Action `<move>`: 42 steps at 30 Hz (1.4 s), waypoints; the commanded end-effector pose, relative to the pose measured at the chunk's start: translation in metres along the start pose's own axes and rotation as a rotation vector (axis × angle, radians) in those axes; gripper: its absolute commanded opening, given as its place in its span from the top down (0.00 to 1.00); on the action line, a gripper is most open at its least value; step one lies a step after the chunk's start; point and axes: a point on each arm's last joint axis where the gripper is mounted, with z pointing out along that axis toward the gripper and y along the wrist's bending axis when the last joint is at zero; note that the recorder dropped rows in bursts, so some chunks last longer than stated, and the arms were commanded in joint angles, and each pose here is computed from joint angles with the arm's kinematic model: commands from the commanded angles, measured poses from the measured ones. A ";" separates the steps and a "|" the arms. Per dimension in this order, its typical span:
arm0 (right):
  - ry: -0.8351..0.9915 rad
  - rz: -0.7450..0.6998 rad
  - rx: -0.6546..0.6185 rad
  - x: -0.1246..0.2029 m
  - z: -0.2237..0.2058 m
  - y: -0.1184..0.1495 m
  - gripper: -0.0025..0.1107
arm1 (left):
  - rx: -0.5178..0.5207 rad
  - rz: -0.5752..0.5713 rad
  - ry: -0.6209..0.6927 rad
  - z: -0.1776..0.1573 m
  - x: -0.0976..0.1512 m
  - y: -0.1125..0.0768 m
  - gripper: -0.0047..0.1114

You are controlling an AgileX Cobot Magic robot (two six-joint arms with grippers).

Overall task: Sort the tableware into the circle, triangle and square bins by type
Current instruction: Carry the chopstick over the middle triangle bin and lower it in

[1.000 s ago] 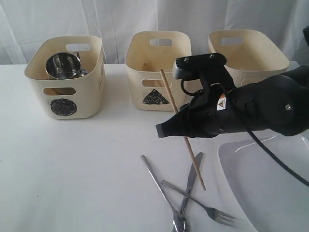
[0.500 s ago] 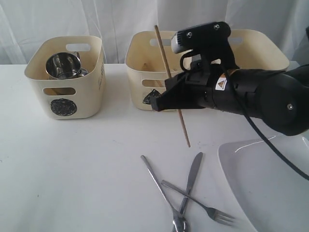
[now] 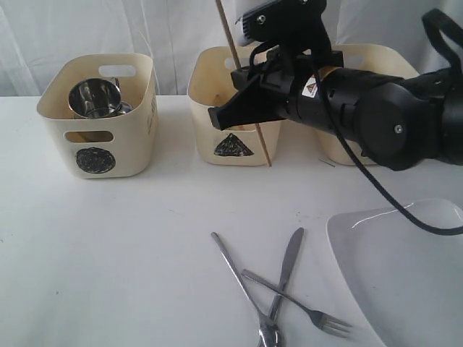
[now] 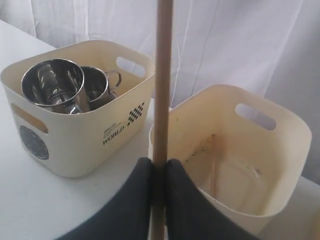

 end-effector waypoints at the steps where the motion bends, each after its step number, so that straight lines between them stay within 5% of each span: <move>1: -0.046 -0.027 0.024 -0.006 0.002 -0.005 0.98 | -0.002 -0.004 -0.008 0.000 0.000 0.000 0.59; 20: -0.159 -0.024 0.063 -0.023 0.043 -0.011 0.98 | -0.002 -0.004 -0.008 0.000 0.000 0.000 0.59; 42: -0.267 -0.050 0.242 0.006 0.129 -0.069 0.98 | -0.002 -0.004 -0.008 0.000 0.000 0.000 0.59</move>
